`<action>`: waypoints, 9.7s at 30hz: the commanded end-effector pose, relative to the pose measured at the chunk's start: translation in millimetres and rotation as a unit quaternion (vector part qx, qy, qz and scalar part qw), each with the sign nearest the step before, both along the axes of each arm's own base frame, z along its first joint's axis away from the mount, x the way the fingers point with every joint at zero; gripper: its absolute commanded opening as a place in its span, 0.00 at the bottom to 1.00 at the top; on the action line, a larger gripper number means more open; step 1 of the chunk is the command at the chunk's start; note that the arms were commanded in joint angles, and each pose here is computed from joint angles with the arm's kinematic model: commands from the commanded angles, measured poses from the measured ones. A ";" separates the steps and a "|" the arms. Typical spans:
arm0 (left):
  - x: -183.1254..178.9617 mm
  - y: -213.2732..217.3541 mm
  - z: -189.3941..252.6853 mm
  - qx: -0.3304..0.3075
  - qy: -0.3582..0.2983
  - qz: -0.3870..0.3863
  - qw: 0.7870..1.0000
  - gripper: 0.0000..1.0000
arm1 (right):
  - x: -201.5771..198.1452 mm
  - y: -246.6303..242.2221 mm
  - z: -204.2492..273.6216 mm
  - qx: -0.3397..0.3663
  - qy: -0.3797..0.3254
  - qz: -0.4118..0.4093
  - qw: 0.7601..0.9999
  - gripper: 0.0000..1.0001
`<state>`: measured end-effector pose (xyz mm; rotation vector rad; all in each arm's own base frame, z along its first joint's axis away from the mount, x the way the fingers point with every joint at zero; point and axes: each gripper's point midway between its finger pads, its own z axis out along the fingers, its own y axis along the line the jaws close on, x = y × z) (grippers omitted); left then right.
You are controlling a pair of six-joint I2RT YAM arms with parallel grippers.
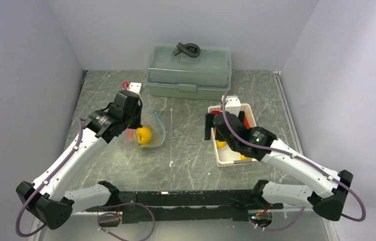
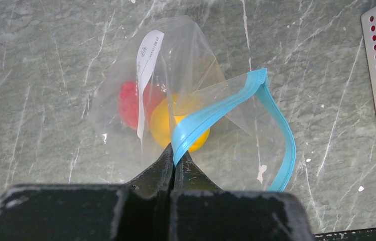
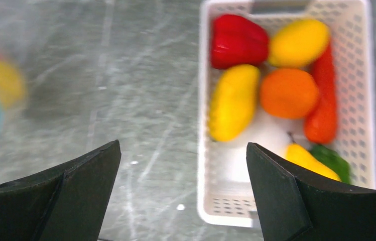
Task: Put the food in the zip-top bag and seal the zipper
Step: Pick up the fake fruit from the bin, then place the fake fruit in the zipper food storage bag, then adjust the zipper food storage bag at the center of the board.
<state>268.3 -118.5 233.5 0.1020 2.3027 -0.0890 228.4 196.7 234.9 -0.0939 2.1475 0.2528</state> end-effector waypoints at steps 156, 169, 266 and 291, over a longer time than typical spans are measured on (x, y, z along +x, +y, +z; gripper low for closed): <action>4.4 -2.4 6.9 -0.009 -0.019 -0.006 1.000 0.00 | 8.9 219.0 22.7 0.105 -0.024 0.245 0.963 1.00; 4.4 -2.2 6.7 -0.008 -0.019 -0.005 1.000 0.00 | -1.9 199.3 8.3 0.149 -0.001 0.209 0.967 1.00; -70.1 -43.6 68.6 -0.147 0.031 -0.154 0.977 0.00 | -5.9 147.8 69.6 0.090 -0.030 0.199 0.975 0.00; -33.6 -49.9 19.7 -0.140 0.051 -0.079 0.986 0.00 | 24.0 110.0 25.2 0.083 0.004 0.138 0.987 0.00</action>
